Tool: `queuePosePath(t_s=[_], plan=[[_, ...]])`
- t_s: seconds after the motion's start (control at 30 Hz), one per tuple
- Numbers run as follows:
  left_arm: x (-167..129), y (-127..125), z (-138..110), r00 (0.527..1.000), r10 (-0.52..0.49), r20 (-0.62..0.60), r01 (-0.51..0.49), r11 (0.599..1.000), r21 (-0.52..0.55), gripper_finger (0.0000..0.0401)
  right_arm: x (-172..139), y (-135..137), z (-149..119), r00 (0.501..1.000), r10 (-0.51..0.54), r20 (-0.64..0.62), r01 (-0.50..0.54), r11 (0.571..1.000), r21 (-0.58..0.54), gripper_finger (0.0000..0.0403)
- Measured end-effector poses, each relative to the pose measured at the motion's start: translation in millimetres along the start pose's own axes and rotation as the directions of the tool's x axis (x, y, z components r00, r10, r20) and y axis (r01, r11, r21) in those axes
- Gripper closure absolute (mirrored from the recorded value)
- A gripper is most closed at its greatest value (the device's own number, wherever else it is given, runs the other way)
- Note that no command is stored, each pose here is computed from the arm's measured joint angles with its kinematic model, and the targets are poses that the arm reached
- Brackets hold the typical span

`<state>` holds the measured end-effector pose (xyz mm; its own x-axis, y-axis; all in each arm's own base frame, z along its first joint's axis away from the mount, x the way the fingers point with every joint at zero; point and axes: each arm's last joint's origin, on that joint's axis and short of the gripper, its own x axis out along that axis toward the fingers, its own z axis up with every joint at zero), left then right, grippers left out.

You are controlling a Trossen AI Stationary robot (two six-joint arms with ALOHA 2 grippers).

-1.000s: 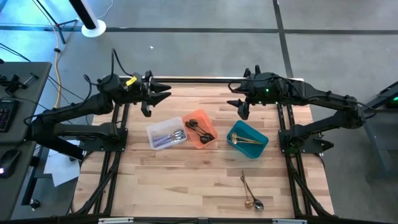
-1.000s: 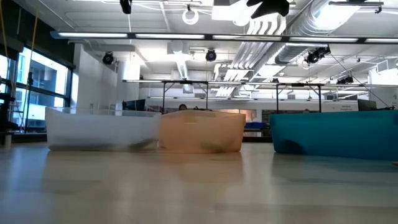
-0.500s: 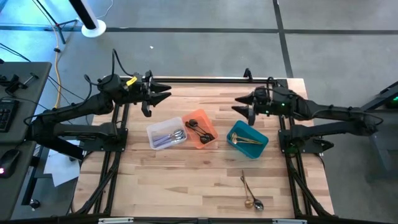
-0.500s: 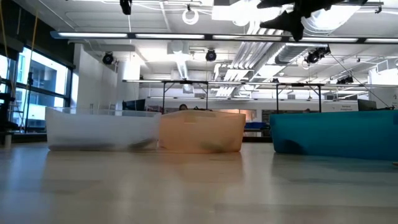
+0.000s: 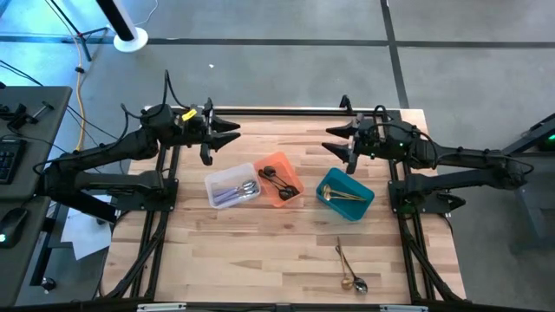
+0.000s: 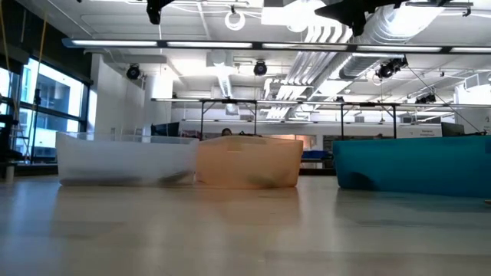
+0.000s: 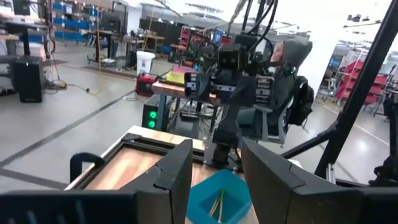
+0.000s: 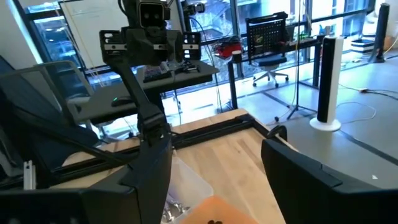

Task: Sort silverware by color (type)
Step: Put the gold spoon into the blue bin

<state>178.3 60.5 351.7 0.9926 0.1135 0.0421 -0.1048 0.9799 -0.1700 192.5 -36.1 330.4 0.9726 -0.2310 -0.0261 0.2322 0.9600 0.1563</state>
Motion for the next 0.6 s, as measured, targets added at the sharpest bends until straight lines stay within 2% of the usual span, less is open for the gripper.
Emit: queuePosePath(t_s=[0.2,0.4,0.6], plan=[[0,0,0,1.0,-0.003,-0.001,0.003,1.0,-0.013,0.0272,0,0,0,1.0,0.005,-0.001,-0.004,1.0,0.024,0.0169],[1,1,-4,0.994,-0.024,0.111,0.021,0.999,0.029,0.0272,0,0,0,1.0,0.004,-0.006,-0.004,1.0,0.02,0.0169],[2,4,-16,0.996,-0.018,0.084,0.018,1.0,-0.004,0.0272,0,0,-1,1.0,0.003,-0.007,-0.003,1.0,0.016,0.0169]])
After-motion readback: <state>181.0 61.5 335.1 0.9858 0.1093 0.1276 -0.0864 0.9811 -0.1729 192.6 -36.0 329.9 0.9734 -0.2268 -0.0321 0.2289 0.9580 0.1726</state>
